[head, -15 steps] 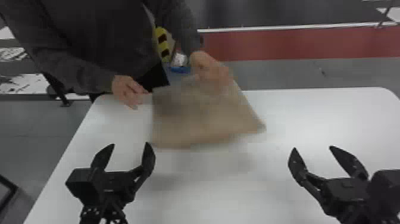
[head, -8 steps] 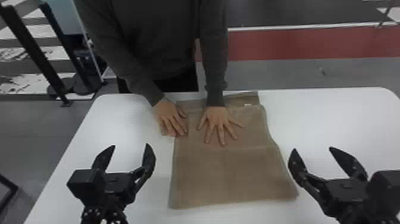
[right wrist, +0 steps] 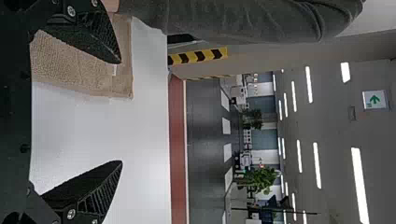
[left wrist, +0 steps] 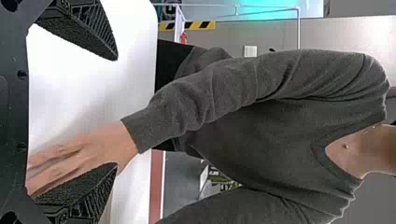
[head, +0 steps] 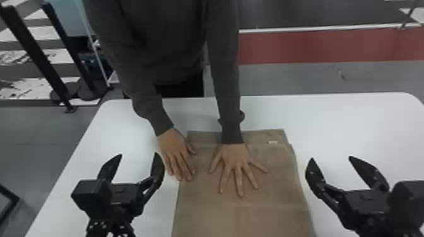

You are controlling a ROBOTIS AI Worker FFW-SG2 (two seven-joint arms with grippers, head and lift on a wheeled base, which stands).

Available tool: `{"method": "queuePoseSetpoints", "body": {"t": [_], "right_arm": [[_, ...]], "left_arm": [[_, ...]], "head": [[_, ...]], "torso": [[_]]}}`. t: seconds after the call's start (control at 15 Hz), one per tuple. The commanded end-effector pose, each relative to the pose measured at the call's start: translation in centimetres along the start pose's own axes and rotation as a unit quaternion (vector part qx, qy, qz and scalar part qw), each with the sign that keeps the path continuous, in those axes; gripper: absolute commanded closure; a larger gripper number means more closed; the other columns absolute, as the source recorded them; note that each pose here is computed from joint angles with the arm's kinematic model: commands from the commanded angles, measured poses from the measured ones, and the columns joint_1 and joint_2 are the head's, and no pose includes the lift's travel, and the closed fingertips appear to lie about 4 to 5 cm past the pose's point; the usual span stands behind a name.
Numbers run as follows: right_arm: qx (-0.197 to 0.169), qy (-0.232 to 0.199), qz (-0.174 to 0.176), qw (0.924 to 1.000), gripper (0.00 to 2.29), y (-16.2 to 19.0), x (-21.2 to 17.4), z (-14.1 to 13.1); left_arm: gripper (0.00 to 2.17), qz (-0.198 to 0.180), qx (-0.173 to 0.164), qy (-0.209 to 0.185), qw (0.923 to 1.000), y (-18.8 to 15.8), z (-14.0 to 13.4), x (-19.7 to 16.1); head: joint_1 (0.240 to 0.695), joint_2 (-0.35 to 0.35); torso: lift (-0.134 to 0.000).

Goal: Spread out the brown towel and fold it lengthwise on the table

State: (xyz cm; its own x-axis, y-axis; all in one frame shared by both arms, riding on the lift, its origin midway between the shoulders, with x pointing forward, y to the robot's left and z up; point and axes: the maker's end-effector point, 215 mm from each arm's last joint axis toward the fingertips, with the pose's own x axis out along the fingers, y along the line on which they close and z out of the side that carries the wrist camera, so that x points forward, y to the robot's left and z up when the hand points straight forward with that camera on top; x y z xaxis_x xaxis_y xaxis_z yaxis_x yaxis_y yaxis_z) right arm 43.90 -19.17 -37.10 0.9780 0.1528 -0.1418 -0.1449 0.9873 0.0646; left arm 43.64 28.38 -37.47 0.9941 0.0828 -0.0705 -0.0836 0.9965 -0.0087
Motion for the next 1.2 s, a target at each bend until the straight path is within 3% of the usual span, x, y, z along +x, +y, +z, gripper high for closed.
{"method": "queuePoseSetpoints", "body": {"t": [0.0,1.13], "right_arm": [[0.001,0.0,0.0,1.0,0.12,0.01,0.0,-0.01],[0.002,0.0,-0.002,1.0,0.12,-0.11,0.0,-0.13]], "left_arm": [[0.07,0.0,0.0,0.0,1.0,-0.01,-0.04,-0.01],[0.07,0.0,-0.001,0.0,1.0,0.01,-0.03,-0.01]], "head": [[0.695,0.118],[0.695,0.12]], "torso": [[-0.125],[-0.125]]}}
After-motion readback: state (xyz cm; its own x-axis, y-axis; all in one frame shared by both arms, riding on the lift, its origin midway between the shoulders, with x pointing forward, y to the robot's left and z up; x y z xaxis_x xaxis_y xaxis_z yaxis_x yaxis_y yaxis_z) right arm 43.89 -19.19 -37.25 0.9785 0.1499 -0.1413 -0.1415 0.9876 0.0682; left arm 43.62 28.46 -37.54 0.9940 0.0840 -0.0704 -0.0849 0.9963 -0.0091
